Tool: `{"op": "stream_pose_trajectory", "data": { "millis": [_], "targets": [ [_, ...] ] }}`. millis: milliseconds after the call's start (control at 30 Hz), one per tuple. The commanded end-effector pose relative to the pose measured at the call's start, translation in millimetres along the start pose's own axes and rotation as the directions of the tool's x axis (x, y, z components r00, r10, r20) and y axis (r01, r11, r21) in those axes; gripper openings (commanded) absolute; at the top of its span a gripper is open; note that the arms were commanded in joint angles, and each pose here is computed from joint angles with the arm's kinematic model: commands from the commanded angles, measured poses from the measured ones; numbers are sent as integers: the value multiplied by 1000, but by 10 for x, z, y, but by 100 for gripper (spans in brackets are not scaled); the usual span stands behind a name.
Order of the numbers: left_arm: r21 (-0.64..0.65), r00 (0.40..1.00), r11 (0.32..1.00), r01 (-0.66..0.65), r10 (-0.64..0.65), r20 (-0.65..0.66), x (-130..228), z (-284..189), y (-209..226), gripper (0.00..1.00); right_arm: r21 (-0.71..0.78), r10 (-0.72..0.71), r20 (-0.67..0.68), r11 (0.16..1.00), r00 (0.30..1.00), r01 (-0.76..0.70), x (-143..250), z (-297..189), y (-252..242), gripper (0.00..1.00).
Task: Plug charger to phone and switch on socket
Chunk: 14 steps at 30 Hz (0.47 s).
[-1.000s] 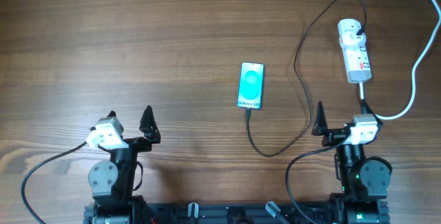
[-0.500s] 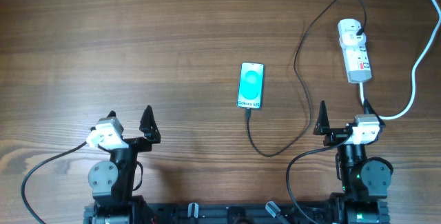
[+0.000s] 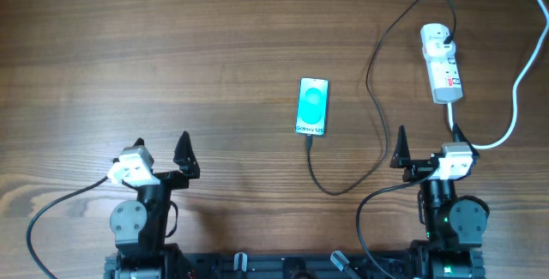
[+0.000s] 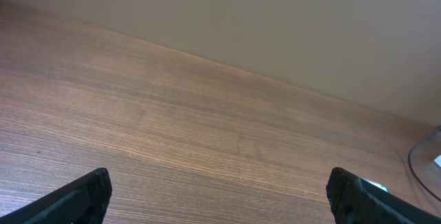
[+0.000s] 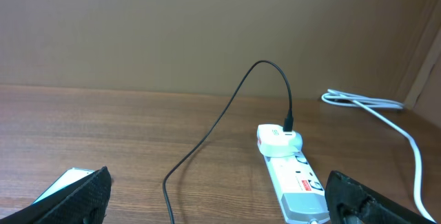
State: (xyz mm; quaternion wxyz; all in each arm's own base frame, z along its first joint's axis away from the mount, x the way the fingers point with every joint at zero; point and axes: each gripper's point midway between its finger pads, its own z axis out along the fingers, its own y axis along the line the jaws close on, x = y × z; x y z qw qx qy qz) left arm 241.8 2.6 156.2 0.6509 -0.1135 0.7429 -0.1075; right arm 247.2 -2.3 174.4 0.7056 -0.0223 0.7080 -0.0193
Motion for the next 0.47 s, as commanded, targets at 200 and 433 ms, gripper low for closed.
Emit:
{"op": "stream_pose_trajectory", "data": {
  "millis": [200, 433],
  "targets": [
    [7, 1000, 1000, -9, 9, 5, 8, 2, -1, 100, -1, -20, 10, 1000, 1000, 20, -17, -5, 1, 100],
    [7, 1000, 1000, -9, 9, 5, 8, 2, -1, 100, -2, -19, 9, 1000, 1000, 20, -16, -5, 2, 100]
  ]
}}
